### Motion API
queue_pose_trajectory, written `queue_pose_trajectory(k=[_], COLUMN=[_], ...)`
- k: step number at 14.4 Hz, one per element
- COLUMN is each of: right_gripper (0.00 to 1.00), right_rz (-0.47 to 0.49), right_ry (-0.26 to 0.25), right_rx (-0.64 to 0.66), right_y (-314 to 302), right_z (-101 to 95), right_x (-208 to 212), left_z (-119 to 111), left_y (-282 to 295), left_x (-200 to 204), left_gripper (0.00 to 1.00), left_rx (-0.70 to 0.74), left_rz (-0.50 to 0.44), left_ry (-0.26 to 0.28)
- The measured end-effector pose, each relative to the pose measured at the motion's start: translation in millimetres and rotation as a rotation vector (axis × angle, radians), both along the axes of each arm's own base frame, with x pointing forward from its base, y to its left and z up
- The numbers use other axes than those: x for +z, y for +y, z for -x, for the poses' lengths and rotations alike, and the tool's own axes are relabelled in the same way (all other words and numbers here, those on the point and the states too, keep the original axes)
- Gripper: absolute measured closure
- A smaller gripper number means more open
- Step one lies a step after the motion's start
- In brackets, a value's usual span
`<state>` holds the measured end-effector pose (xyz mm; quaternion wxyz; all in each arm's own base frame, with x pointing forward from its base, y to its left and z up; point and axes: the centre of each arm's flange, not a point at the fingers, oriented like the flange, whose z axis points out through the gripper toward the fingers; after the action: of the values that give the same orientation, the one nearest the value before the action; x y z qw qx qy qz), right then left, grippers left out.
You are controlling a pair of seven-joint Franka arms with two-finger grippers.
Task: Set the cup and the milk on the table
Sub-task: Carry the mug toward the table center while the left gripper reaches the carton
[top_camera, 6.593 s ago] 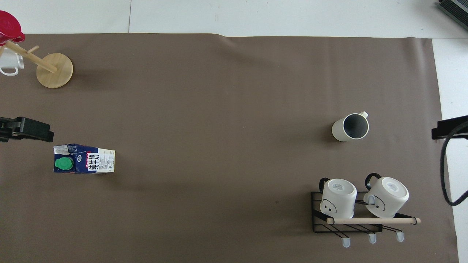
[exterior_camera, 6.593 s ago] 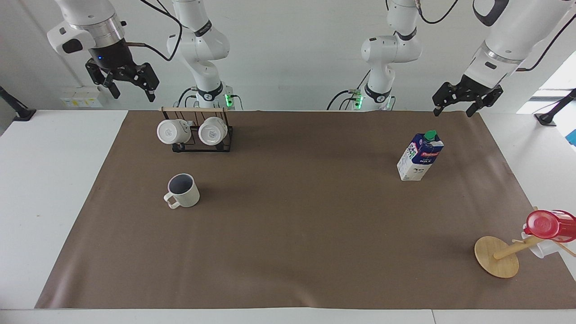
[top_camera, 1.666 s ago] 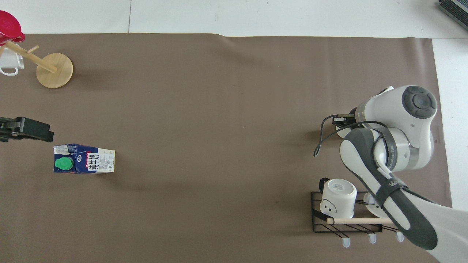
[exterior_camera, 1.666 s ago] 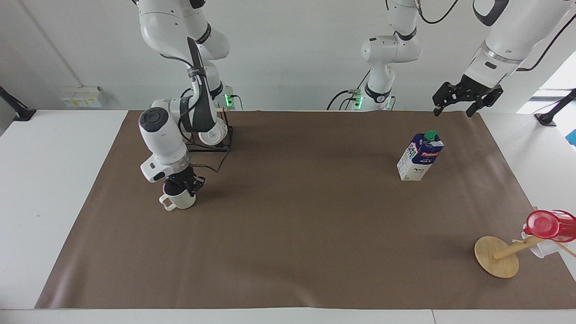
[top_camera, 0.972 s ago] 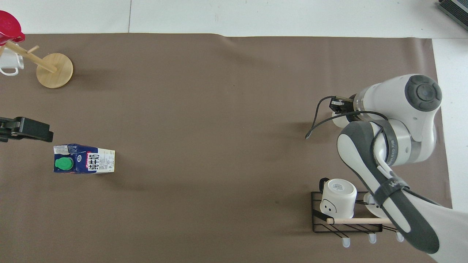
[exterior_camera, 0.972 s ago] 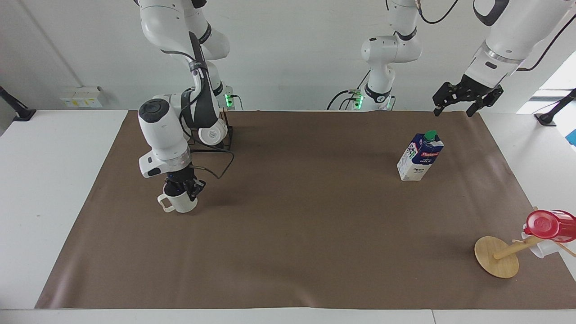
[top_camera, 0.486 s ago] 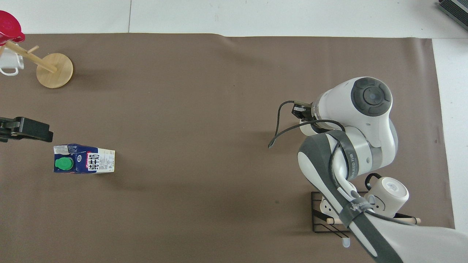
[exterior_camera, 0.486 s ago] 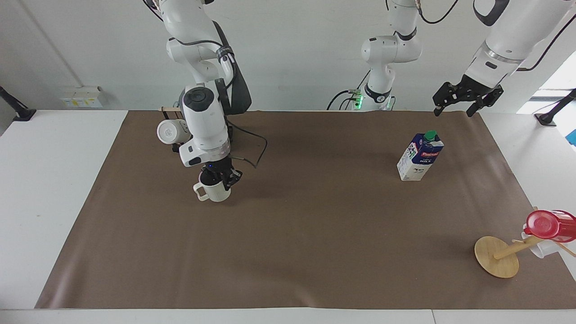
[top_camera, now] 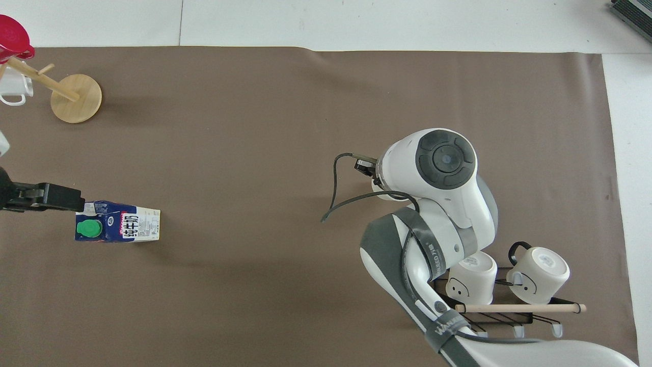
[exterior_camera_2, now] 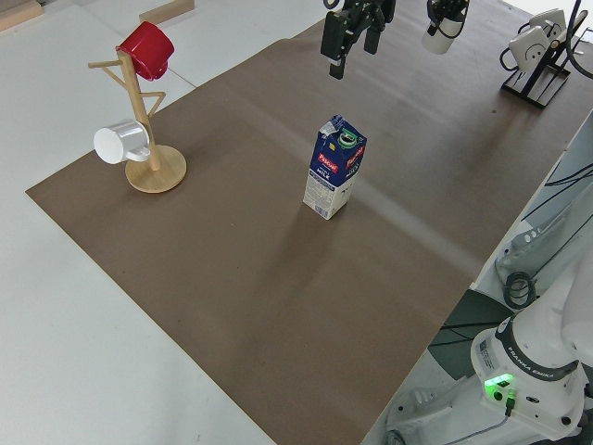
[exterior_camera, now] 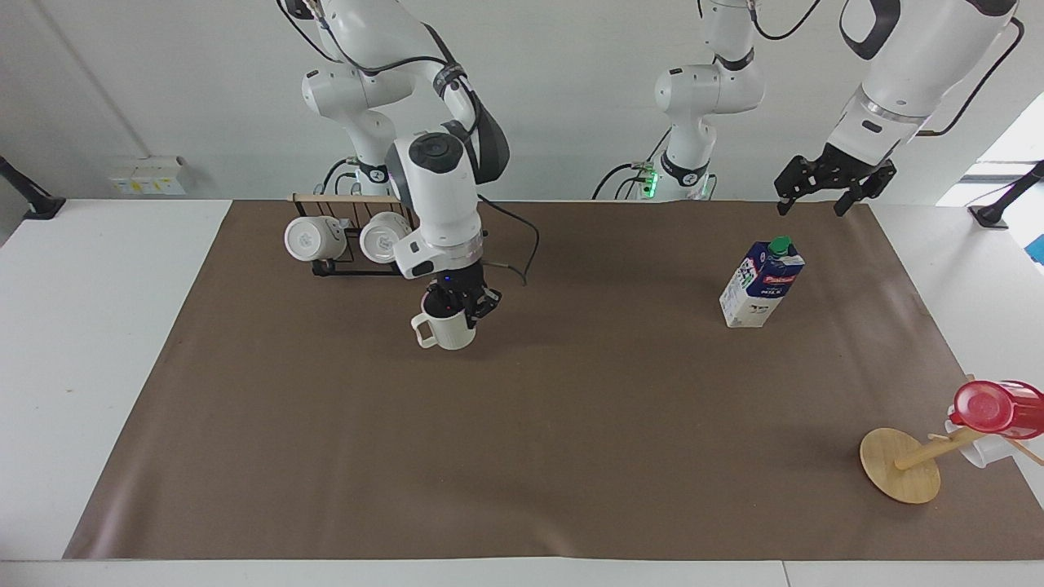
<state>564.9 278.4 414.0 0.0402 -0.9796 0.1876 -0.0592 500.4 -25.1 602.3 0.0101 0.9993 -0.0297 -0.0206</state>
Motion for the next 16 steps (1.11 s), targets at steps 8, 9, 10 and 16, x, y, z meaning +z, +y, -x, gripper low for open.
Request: queue_pose_trajectory(k=[8,9,10,16], right_gripper=[0.96,0.96,0.96,0.96], right_rz=[-0.011,-0.01,-0.008,0.027], right_ry=[0.029,0.031,0.032,0.07], right_rx=[-0.025,-0.023,-0.022,0.001], right_y=[93,97,98,104], right_z=[13.0,12.6,12.1,27.2], right_x=[-35,-38,-40,-64], left_z=[17,18,19,23], left_y=[3,3,3,21], left_x=[-63,-66,-69,-91], left_gripper=[0.0,0.0,0.0,0.0], left_rx=[-0.018,-0.021,-0.023,-0.036], left_rz=[-0.004,-0.004,-0.004,-0.008], left_ry=[-0.068,-0.079,-0.085,-0.101])
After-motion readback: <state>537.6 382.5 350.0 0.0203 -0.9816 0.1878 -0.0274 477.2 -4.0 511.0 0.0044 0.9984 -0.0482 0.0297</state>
